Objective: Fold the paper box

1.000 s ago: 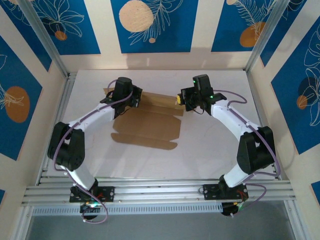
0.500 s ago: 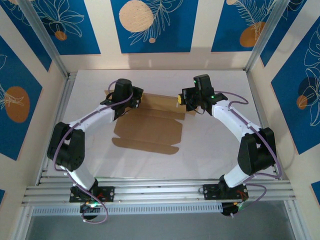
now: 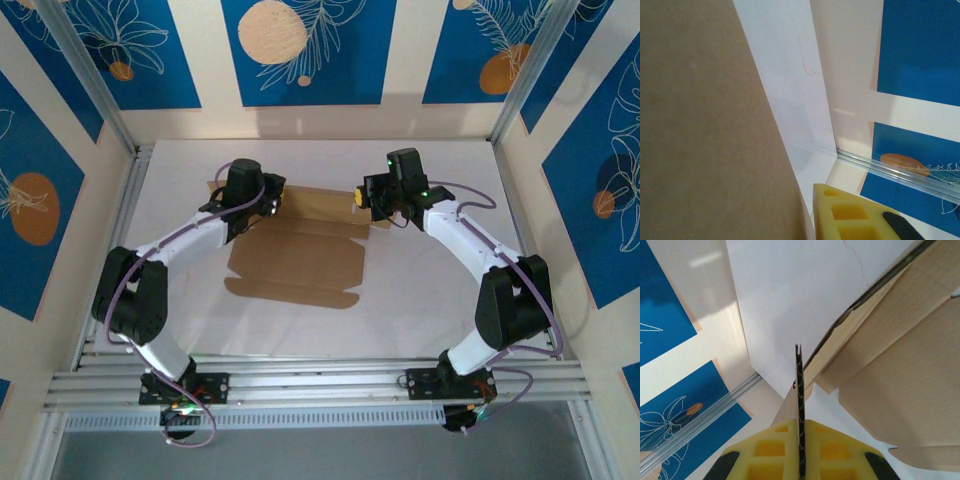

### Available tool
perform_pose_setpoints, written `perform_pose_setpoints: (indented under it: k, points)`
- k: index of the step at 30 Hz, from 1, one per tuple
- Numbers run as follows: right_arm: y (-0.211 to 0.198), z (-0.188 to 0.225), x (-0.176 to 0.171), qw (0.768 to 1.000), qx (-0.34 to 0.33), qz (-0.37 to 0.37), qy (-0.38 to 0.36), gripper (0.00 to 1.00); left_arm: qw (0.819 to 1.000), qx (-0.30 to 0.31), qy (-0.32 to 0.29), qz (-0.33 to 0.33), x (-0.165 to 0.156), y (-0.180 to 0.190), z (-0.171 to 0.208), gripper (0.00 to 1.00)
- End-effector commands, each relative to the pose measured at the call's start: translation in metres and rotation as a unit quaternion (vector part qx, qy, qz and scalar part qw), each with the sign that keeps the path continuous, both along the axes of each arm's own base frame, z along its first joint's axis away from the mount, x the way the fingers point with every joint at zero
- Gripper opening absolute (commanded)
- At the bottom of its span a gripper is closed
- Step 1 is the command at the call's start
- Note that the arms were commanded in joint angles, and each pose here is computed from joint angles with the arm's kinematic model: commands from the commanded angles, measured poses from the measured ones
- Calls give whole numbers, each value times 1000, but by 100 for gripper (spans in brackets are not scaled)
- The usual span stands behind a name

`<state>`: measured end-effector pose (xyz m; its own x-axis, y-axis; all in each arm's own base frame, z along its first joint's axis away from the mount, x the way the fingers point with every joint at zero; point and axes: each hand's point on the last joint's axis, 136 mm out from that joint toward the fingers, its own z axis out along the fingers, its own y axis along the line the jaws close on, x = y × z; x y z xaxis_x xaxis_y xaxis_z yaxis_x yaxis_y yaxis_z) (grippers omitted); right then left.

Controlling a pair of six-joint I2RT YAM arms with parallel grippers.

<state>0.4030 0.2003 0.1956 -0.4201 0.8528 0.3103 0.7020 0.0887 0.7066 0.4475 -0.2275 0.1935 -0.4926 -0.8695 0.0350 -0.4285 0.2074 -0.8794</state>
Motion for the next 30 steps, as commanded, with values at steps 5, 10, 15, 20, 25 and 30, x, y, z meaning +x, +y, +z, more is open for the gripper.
perform_pose_setpoints:
  k: [5,10,15,20,25,30]
  points:
    - [11,-14,-2,1000,3,18,20,10,999,-23,-29,-4,-2,-3,23,0]
    - [3,-6,-9,998,-39,42,18,64,1000,20,10,7,-2,10,11,0]
    - [-19,23,-11,989,-113,90,-22,86,997,53,52,24,6,23,11,0]
    - [-49,47,-9,967,-192,144,-83,84,985,94,139,31,2,37,11,0]
    - [-56,62,-4,904,-289,234,-213,76,989,75,123,27,14,31,2,0]
    - [-63,55,-2,782,-467,283,-302,75,995,75,68,9,20,27,-8,0]
